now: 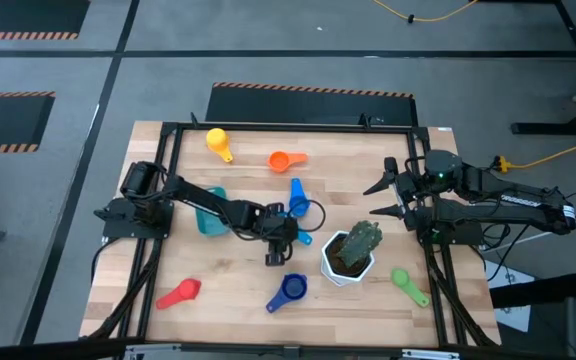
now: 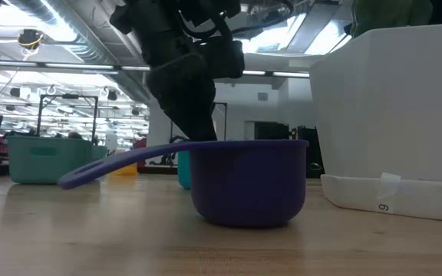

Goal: Nest measuring cups in basket
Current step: Adjust the light blue measuring cup, then stack the yellow measuring cup on top of the light blue measuring cup

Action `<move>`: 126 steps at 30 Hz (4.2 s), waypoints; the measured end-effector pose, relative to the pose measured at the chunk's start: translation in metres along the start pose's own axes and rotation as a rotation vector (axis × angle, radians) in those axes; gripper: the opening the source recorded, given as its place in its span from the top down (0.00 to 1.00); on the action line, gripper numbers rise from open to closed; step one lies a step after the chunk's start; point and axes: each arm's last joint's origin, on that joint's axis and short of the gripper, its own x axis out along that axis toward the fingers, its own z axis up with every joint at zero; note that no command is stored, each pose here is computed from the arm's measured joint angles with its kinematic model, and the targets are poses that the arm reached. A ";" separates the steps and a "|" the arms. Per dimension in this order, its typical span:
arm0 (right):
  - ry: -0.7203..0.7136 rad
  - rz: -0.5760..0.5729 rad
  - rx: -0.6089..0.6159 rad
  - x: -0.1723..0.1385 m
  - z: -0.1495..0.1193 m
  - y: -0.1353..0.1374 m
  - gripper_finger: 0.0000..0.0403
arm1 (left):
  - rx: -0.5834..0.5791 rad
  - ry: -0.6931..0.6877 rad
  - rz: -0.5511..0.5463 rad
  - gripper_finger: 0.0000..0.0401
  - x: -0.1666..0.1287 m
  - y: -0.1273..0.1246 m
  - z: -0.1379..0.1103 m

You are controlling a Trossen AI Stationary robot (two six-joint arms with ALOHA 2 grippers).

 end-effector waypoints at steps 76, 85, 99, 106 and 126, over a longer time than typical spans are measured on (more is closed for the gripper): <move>0.000 -0.001 -0.001 0.000 0.000 0.000 0.37 | -0.483 0.209 0.609 0.60 -0.063 0.224 -0.125; 0.000 -0.001 -0.001 0.000 0.000 0.000 0.37 | -0.489 0.168 0.620 0.60 -0.054 0.221 -0.137; 0.000 -0.001 -0.005 0.000 0.000 0.000 0.37 | -0.459 0.153 0.623 0.60 -0.046 0.217 -0.150; 0.000 -0.001 -0.005 0.000 0.000 0.000 0.37 | -0.435 0.093 0.644 0.60 -0.040 0.215 -0.157; 0.000 -0.001 -0.005 0.000 0.000 0.000 0.37 | -0.402 0.134 0.679 0.60 -0.042 0.218 -0.163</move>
